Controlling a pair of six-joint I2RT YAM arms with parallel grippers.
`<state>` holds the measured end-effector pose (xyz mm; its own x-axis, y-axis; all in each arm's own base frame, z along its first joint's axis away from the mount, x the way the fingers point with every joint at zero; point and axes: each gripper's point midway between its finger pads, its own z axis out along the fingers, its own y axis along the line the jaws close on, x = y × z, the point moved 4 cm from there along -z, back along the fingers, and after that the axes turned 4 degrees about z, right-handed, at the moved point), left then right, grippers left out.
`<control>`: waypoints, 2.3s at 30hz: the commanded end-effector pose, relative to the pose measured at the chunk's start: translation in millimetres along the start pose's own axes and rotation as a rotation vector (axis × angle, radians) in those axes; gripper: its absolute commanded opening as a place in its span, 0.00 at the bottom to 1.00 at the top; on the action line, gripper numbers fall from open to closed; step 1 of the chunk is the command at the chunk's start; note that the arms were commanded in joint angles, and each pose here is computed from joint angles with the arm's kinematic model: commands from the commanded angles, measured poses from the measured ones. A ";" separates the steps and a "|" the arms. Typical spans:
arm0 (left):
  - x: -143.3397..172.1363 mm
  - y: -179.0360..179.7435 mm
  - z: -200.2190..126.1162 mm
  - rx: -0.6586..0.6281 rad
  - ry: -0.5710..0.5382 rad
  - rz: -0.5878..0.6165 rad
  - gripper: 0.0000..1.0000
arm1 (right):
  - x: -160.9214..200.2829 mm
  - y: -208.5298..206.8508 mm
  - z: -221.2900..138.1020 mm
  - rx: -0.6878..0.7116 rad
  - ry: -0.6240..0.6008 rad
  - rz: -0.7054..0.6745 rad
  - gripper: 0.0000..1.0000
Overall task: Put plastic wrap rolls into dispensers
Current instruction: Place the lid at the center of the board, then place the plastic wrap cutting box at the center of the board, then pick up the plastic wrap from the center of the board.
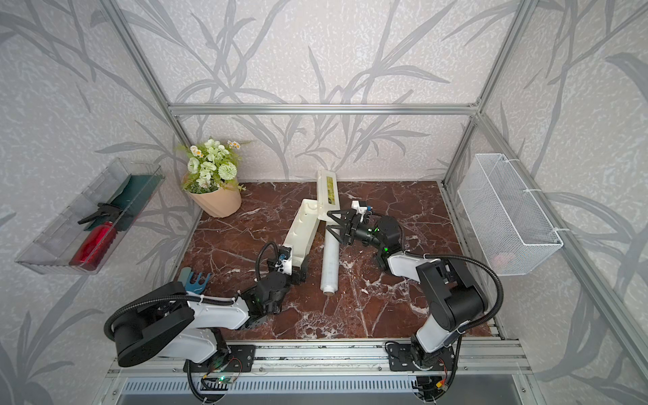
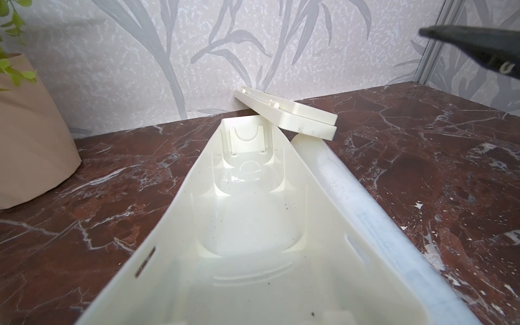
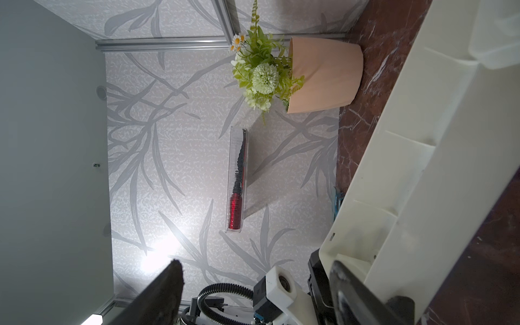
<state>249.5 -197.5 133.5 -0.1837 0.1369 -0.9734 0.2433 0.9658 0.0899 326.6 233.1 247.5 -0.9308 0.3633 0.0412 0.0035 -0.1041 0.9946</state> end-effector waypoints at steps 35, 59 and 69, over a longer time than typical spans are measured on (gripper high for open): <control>57.8 16.7 -28.5 -0.148 0.538 -0.020 0.99 | 3.4 -76.1 -31.2 0.999 0.128 -0.405 0.96; -4.4 89.3 15.9 -0.161 0.588 -0.263 0.99 | 0.0 -157.2 14.8 1.321 0.112 -0.437 0.82; 15.0 87.8 27.5 -0.131 0.627 -0.322 0.97 | 6.3 -176.6 29.8 1.391 0.158 -0.445 0.71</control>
<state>291.5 -113.8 118.8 -0.7604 -0.0724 -0.6454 -0.0256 0.9963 -0.0816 332.9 280.2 79.5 -0.9742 0.0213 -0.2248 -0.0350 0.9693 0.2434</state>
